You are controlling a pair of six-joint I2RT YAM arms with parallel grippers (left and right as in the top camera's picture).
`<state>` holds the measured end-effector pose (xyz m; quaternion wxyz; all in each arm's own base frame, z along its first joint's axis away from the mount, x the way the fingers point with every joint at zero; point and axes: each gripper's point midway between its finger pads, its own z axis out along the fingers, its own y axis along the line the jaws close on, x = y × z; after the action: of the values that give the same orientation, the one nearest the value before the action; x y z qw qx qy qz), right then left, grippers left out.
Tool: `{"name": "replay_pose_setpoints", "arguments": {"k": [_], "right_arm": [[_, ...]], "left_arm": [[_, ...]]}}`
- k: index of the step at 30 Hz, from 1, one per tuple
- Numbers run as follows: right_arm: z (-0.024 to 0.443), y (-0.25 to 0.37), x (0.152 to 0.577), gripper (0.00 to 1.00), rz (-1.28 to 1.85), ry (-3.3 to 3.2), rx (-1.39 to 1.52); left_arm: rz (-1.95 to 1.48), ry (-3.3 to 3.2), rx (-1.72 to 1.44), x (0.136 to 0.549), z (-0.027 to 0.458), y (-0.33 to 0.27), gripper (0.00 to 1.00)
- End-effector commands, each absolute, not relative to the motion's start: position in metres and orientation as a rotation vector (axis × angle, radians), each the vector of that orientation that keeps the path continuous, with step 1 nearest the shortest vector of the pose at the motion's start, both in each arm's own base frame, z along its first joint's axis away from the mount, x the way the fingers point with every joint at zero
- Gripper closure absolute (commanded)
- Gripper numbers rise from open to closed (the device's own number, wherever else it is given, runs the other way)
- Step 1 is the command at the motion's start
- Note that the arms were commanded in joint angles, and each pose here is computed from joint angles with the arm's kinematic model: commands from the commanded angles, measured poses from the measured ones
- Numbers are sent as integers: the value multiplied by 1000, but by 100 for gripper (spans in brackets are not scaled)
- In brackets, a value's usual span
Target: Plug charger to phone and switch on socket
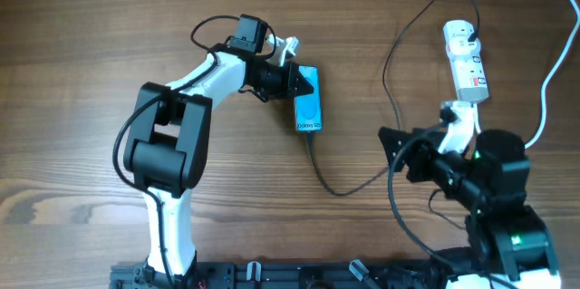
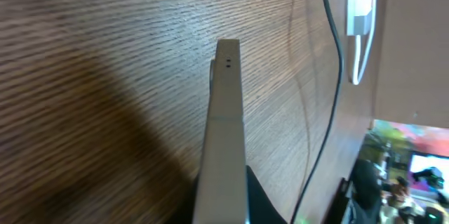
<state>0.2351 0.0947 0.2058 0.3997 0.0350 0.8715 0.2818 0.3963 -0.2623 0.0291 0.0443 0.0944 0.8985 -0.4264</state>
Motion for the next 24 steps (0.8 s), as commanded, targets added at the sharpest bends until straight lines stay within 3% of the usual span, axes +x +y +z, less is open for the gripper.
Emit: {"name": "replay_pose_setpoints", "arguments": {"k": [1,10,19,24], "right_arm": [[198,83,230,18,648,2244,158],[173,81,210,18,659,2377,259],[169,81,205,17,674,2406,299],[165,80,200,17,668,2430,307]], "left_arm": [[-1285,2759,311,399,-4,-262,96],[-1296,2843,183,396,-44,-256,91],[-1286,2867,136,396,-46,-251,66],[-1259,2908,36,397,-50,-239,64]]}}
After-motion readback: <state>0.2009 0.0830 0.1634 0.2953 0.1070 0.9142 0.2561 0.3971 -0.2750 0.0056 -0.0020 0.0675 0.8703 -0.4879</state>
